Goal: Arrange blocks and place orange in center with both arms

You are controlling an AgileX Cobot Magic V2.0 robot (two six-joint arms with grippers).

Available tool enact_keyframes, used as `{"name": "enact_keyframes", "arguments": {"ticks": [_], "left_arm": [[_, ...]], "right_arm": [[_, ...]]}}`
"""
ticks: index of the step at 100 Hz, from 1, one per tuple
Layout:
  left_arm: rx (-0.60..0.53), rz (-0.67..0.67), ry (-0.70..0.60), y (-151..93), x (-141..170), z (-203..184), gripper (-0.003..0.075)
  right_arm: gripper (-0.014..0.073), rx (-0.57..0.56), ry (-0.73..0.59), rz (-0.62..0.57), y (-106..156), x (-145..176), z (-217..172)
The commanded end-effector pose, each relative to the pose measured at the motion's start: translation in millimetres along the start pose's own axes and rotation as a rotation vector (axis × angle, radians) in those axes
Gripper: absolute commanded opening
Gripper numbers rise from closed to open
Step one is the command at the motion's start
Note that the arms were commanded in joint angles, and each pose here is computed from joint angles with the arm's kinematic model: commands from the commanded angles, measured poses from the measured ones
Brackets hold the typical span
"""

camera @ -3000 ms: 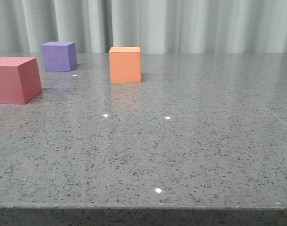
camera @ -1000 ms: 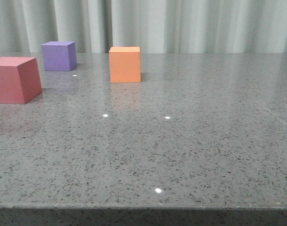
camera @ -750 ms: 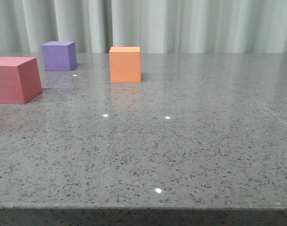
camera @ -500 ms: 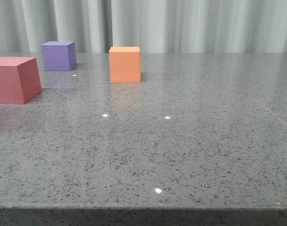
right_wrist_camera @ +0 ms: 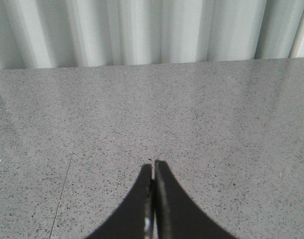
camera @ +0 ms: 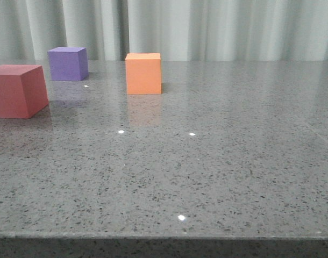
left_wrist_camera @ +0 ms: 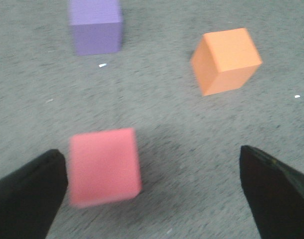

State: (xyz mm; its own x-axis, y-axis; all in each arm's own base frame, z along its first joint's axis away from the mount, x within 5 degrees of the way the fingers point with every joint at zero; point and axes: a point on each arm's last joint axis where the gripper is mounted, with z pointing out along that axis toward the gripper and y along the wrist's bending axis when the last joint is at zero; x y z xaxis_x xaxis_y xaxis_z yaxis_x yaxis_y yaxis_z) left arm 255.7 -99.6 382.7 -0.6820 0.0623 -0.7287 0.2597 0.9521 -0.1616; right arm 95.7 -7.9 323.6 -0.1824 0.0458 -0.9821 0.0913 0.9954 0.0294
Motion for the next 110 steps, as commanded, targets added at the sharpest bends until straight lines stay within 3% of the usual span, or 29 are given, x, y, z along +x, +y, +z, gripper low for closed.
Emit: {"name": "enact_keyframes", "arguments": {"ticks": [1, 36, 62, 110], "left_arm": [[0.044, -0.002, -0.094, -20, -26, 6, 0.0652], [0.053, 0.064, -0.041, -81, -63, 78, 0.0652], [-0.014, 0.072, -0.05, -109, -79, 113, 0.0652], [-0.029, 0.067, 0.004, -118, -74, 155, 0.0652]], "right_arm": [[-0.0066, -0.007, -0.105, -0.006, 1, -15, -2], [-0.0066, -0.007, -0.105, -0.006, 1, -15, -2], [-0.0066, -0.007, -0.105, -0.006, 1, -15, -2], [-0.0066, -0.007, -0.105, -0.006, 1, -15, -2]]}}
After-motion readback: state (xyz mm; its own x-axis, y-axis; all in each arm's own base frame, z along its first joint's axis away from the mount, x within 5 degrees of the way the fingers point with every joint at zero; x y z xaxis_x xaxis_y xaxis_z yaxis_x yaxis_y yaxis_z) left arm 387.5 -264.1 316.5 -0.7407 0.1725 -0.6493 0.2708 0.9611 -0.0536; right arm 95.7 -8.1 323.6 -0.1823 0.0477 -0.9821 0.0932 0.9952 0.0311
